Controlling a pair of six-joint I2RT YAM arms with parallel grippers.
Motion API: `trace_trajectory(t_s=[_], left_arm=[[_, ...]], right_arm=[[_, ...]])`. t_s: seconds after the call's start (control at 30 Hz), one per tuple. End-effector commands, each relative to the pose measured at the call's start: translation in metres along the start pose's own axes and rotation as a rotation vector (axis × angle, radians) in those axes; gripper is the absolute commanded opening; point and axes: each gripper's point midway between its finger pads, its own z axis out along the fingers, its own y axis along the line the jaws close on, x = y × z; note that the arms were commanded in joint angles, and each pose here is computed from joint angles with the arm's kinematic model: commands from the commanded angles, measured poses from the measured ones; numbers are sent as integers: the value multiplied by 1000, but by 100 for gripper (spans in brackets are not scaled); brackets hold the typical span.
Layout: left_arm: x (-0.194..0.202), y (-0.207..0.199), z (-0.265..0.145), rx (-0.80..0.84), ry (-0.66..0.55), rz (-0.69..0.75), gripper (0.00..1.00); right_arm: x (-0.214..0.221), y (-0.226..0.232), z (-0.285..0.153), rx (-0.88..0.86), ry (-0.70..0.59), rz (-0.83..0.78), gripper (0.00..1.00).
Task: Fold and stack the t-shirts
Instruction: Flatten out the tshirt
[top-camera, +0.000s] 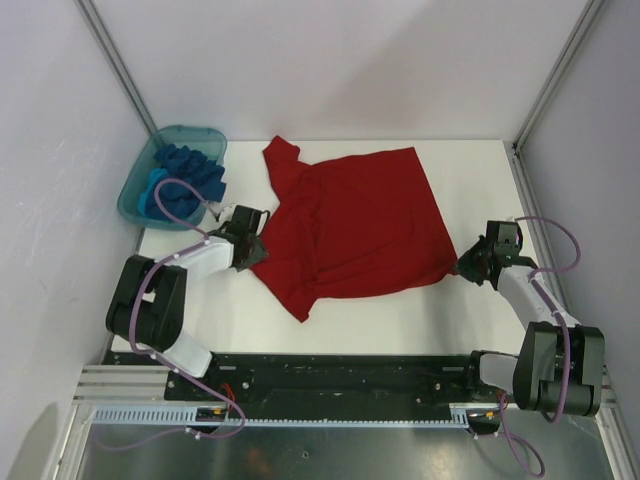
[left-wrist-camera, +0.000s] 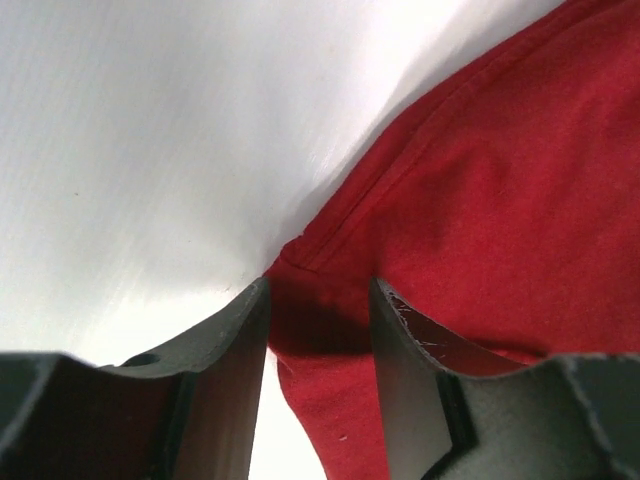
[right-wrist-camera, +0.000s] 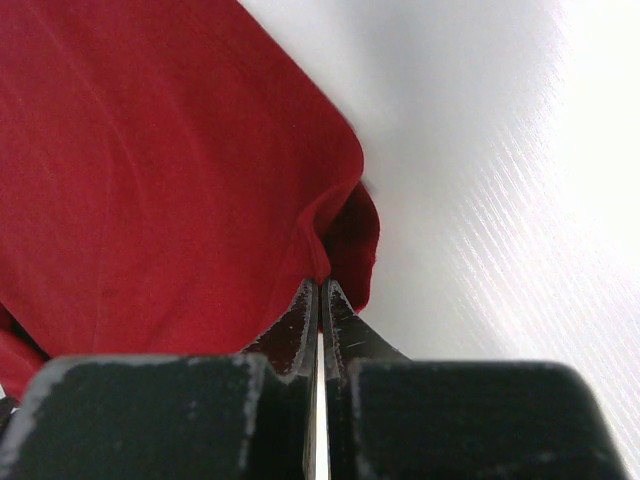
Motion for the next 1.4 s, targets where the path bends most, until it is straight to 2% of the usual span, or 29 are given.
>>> trace_trajectory(t_s=[0.0,0.1,0.2,0.27,0.5,0.6,0.8,0.93,1.1,1.37], left_arm=[[7,10,10,-52,8,-59,47],[15,9,13,-52,32,-68,34],[16,12,8,-49,21,-95,8],[12,19,-3,-53,-15,-131,2],[3,63,-66,-32,-181,-372,0],[9,69,-79,24,-199,-432,0],[22,62,-84,82,-146,-380,0],[-1,47,-108,165,-217,-309,0],[-67,27,-180,300,-416,-211,0],[-159,12,-346,540,-750,-154,0]], right_arm=[[-9,8,1,-31,-25,-6,0],[-10,8,2,-30,-25,-4,0],[-10,7,3,-31,-22,-4,0],[-11,7,3,-31,-24,-5,0],[-14,5,3,-40,-26,6,0],[-13,6,2,-47,-16,8,0],[-14,2,-8,-40,-28,0,0],[-26,15,-30,-107,-79,11,0],[-66,48,-96,-217,-270,4,0],[-138,109,-262,-421,-653,0,0]])
